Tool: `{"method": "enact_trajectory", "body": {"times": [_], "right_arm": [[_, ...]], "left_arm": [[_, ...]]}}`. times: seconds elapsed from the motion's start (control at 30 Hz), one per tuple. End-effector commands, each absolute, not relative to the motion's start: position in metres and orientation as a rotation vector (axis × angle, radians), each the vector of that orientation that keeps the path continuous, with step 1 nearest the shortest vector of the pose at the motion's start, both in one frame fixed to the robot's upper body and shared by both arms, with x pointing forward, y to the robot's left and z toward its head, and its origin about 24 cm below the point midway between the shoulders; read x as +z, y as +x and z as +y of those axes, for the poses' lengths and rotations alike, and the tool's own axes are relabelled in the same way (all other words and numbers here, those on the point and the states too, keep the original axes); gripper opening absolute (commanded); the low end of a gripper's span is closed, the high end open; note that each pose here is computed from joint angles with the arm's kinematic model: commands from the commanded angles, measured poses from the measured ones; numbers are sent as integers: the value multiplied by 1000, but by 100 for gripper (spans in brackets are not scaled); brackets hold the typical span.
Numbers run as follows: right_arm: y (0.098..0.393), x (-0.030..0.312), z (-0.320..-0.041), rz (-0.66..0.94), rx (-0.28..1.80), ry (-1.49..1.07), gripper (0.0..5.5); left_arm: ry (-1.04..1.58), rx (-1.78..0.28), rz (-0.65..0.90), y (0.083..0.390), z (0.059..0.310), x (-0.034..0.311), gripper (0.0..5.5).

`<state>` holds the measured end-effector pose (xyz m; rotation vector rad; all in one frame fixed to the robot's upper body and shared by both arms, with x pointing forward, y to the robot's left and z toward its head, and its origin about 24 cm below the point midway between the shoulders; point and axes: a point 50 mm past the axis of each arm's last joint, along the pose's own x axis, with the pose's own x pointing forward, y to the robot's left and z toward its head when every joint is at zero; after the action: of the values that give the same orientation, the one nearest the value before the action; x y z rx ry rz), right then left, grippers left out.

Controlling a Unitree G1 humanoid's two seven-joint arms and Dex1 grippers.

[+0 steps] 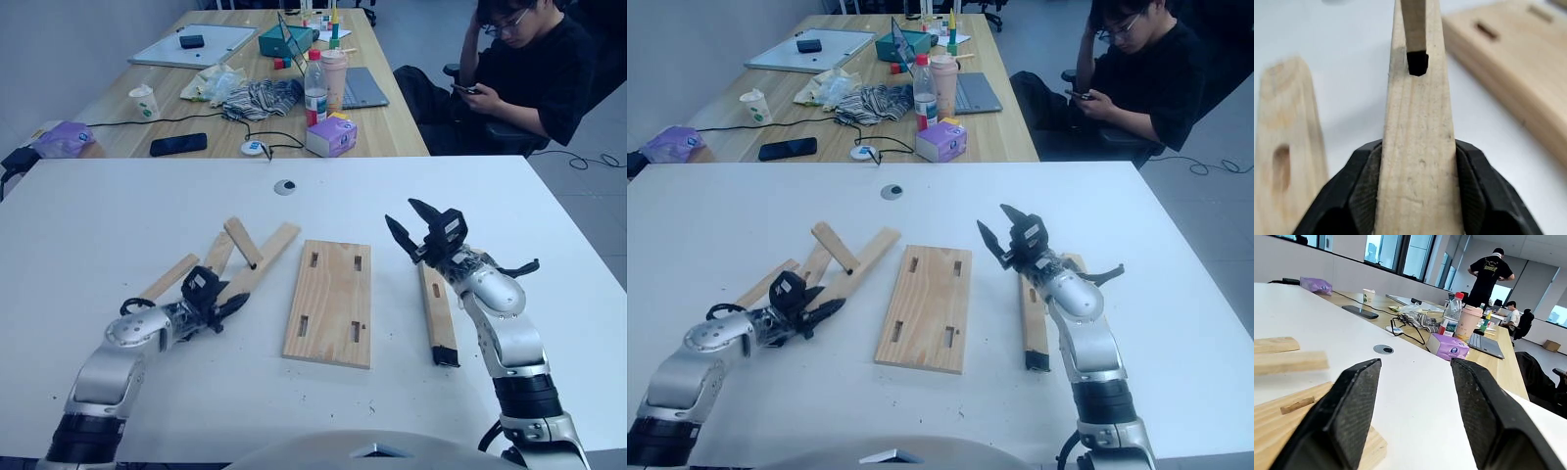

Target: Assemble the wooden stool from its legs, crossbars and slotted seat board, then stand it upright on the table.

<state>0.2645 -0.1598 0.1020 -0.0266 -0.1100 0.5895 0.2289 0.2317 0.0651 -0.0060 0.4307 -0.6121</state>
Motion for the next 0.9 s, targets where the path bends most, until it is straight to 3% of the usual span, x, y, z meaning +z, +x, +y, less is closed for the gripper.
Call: {"method": "enact_trajectory", "body": {"times": [0.03,0.13,0.3,0.53,0.83,0.9], "right_arm": [[251,125,-132,-32,1000,545,317],[255,132,-121,25,1096,641,362],[264,159,-118,28,1157,790,372],[254,179,-114,105,1296,892,372],[254,180,-103,155,1290,933,372],[253,178,-102,167,1290,940,348]], "left_arm": [[-370,-945,120,255,197,150,200],[-559,-1190,112,245,176,164,200],[-703,-1332,174,236,162,160,200],[-726,-1313,203,228,159,153,200],[-710,-1334,229,222,152,147,200],[-708,-1335,230,220,150,146,200]]}}
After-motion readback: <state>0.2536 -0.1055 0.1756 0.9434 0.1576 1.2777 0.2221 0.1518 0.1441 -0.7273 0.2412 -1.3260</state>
